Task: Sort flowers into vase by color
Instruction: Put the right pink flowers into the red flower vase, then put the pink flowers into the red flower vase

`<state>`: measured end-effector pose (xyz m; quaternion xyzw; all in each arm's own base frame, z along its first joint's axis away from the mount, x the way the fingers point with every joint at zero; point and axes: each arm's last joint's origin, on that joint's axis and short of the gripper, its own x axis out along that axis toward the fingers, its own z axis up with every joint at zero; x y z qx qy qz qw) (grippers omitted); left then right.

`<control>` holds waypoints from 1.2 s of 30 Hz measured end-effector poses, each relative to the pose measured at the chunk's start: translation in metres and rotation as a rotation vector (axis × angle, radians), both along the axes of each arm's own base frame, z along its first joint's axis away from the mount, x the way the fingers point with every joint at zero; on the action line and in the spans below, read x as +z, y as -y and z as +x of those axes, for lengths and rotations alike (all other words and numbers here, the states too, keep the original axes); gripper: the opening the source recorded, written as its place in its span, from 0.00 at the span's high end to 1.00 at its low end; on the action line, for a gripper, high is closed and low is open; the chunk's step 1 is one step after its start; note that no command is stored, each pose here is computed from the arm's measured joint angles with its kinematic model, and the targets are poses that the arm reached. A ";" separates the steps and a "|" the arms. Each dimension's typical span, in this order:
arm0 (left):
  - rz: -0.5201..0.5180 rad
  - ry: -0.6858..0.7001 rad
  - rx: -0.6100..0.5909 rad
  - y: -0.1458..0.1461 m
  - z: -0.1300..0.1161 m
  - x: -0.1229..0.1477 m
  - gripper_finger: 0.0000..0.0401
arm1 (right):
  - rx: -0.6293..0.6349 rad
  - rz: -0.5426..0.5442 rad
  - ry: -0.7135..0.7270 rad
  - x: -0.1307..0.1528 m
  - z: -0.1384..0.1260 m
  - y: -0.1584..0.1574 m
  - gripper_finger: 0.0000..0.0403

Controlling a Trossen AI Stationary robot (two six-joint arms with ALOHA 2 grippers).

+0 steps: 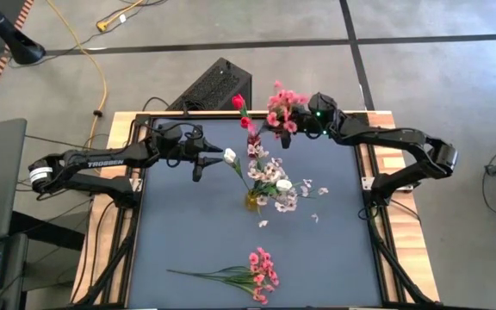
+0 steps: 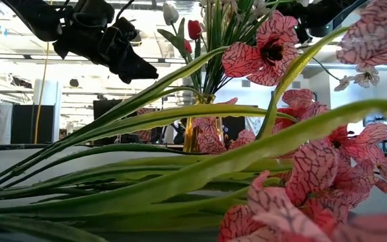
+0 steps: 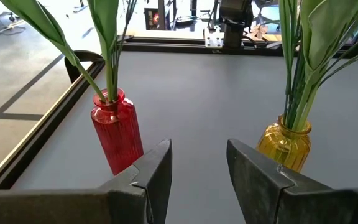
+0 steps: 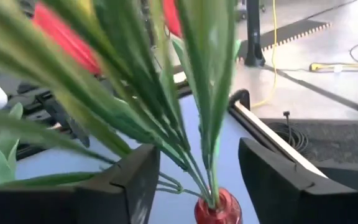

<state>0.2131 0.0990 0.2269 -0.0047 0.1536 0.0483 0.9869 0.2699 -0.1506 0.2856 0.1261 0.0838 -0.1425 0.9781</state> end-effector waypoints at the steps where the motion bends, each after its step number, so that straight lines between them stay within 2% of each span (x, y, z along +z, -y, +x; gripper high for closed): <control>1: 0.000 0.000 0.000 0.000 0.000 0.000 0.64 | 0.000 0.005 -0.005 0.000 0.000 0.000 0.39; 4: 0.000 0.000 0.000 0.000 0.000 0.000 0.64 | 0.006 0.026 -0.044 0.003 0.002 -0.001 0.36; 11: 0.004 0.000 -0.002 0.000 0.000 0.000 0.64 | 0.044 -0.002 -0.107 0.020 0.014 -0.002 0.35; 22: -0.013 -0.024 -0.023 0.001 -0.001 -0.003 0.64 | 0.080 0.078 -0.399 0.026 0.038 0.014 0.35; 28: -0.006 -0.031 -0.027 0.001 -0.001 -0.003 0.64 | 0.094 0.137 -0.517 0.032 0.035 0.013 0.35; 36: -0.008 -0.031 -0.031 0.002 -0.001 -0.003 0.64 | 0.096 0.096 -0.534 0.047 0.028 0.013 0.35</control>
